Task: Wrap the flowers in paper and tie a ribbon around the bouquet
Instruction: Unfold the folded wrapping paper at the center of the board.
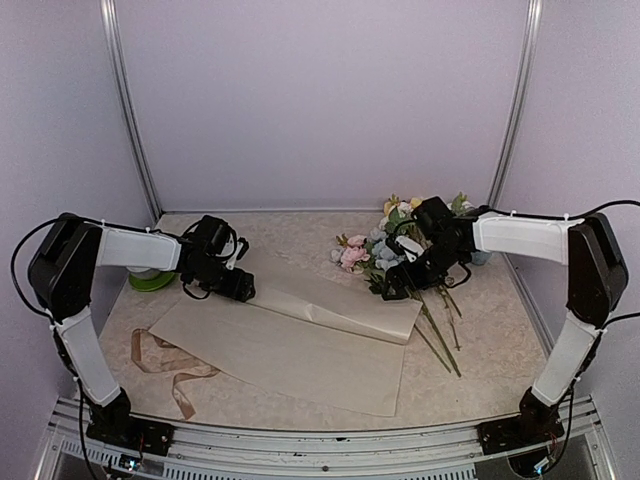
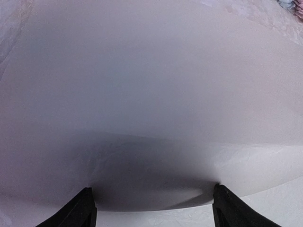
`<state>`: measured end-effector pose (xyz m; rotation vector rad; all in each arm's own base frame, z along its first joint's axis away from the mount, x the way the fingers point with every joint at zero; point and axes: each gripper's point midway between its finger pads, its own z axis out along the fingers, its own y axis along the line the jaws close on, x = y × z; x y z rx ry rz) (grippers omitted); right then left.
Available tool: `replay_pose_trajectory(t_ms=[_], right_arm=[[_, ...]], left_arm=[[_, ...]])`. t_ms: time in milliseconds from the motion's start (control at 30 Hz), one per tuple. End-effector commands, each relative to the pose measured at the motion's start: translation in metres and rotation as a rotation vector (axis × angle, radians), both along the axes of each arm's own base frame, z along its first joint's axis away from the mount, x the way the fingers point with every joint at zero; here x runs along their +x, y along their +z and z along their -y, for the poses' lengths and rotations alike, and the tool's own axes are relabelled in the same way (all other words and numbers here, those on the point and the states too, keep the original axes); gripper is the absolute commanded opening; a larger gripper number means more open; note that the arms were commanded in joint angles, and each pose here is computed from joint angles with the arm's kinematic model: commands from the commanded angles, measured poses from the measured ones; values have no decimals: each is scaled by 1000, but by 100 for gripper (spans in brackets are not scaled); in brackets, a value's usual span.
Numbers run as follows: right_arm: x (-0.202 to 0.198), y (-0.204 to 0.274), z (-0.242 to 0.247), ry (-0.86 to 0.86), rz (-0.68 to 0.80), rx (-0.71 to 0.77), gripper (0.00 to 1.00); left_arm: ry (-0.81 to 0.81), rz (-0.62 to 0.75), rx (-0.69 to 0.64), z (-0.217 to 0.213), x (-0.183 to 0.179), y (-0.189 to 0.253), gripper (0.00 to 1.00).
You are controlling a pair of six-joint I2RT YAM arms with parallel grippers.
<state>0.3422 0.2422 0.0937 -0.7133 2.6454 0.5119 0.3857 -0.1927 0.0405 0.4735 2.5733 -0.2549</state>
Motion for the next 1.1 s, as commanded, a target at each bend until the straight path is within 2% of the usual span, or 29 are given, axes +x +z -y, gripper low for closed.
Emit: replay_pose_trajectory(t_ms=[0, 233, 333, 467, 533, 700, 733, 800, 933, 1067], right_arm=[[-14, 10, 25, -116, -43, 37, 92], [-40, 1, 22, -205, -169, 240, 79], [-51, -7, 22, -251, -191, 282, 78], [-68, -23, 1, -213, -265, 361, 78], [-64, -22, -7, -198, -249, 378, 75], [-48, -4, -23, -140, -141, 457, 49], [-46, -1, -25, -126, -123, 467, 40], [-43, 5, -31, -99, -92, 500, 1], [-34, 22, -26, -135, -43, 509, 0], [-23, 50, -21, -188, 2, 585, 0]], left_arm=[[4, 2, -2, 2, 3, -5, 83], [-2, 5, -1, 3, 2, -4, 83], [-4, -1, -1, 3, 0, -6, 83], [-9, -4, 2, 3, -1, -8, 83], [-9, -6, 3, 2, -1, -8, 83], [-9, -3, 7, 1, -2, -8, 83], [-10, -1, 9, 1, -2, -7, 83], [-9, 12, 6, 1, 1, -3, 83], [-17, 120, -54, 7, 16, 41, 84], [19, 232, -114, 1, 31, 96, 89]])
